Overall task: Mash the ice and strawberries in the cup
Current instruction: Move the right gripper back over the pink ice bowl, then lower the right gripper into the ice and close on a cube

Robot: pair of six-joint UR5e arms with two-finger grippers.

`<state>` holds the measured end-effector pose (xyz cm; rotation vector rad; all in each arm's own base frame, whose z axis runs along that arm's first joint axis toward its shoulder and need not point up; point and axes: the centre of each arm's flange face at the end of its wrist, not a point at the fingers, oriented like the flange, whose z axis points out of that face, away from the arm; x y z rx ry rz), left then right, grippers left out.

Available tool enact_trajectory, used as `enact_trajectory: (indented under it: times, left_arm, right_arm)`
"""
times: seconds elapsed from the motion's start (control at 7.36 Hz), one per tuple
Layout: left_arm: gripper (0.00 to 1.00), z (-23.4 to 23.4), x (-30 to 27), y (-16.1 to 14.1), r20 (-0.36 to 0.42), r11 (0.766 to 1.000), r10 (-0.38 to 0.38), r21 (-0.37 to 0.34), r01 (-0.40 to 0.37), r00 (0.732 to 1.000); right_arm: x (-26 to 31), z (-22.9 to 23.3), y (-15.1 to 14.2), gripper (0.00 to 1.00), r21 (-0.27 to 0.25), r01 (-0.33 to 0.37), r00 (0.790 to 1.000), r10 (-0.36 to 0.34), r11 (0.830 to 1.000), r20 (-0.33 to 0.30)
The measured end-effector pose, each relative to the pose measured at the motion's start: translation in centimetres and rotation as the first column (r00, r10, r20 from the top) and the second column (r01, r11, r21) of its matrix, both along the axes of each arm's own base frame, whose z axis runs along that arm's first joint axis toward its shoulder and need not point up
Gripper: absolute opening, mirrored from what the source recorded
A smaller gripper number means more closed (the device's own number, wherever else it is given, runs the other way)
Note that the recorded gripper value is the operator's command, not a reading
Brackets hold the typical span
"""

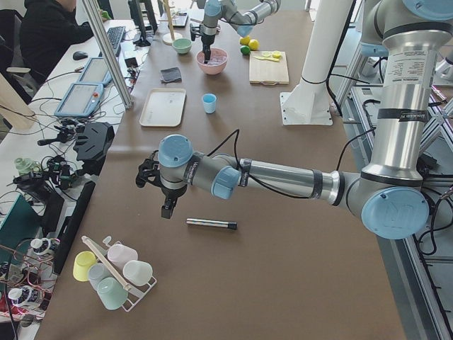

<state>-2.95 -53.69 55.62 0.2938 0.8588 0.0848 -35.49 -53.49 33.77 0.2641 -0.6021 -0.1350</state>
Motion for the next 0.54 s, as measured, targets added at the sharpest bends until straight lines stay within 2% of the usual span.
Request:
enact_trajectory:
  times: [0.27, 0.54]
  left_arm:
    - [0.99, -0.2, 0.0, -0.1, 0.0, 1.0, 0.0, 0.003, 0.0, 1.0]
    - [0.99, -0.4, 0.1, -0.4, 0.0, 1.0, 0.0, 0.005, 0.0, 1.0]
  right_arm:
    - [2.2, 3.3, 0.5, 0.99, -0.012, 0.013, 0.999, -0.014, 1.0, -0.042]
    - [2.6, 3.5, 0.7, 0.99, -0.015, 0.017, 0.999, -0.018, 1.0, -0.047]
